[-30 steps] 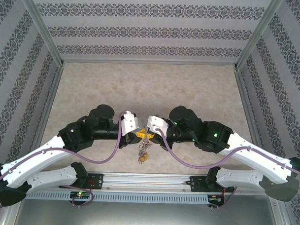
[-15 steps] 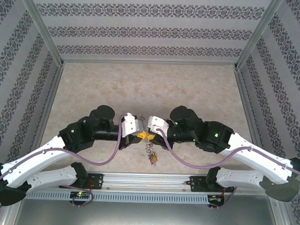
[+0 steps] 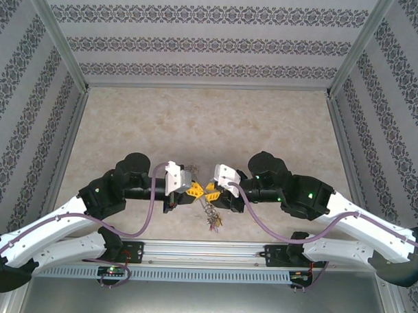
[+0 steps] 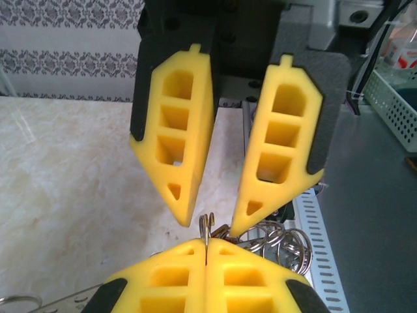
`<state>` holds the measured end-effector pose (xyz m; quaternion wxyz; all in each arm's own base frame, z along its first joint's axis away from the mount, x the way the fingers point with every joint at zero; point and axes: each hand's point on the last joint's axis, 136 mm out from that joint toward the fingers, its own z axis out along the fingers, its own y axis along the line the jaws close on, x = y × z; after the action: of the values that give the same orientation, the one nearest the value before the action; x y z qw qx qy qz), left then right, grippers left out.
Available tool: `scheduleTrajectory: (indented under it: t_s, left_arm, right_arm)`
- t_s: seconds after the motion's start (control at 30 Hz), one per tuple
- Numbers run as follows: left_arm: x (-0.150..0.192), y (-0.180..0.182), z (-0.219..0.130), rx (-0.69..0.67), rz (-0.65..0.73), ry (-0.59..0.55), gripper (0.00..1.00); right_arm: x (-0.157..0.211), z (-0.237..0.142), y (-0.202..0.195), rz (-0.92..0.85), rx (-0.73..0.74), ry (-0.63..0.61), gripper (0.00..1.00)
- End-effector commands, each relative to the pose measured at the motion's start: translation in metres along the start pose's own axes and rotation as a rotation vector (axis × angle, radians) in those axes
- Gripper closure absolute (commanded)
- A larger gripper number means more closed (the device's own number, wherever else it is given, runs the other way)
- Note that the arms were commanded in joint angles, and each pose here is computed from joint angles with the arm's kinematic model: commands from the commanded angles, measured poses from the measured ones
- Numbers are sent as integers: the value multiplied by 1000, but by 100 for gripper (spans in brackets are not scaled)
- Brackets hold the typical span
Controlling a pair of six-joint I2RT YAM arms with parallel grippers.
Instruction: Put the keys on the keyring
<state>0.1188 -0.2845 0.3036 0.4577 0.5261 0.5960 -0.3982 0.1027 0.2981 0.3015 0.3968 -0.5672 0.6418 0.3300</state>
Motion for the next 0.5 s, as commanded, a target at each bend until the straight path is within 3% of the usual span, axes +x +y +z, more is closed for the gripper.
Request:
scheduleTrajectory:
  t_s: [0.0,0.47]
  left_arm:
    - [-35,-12,-9,41,50,-145,100]
    - [-43,-17,-7,85,24,-218,100]
  right_arm:
    - [-3,1,7,4,-30,-28,77]
    - [-16,-13,14,-58,-41,-141,100]
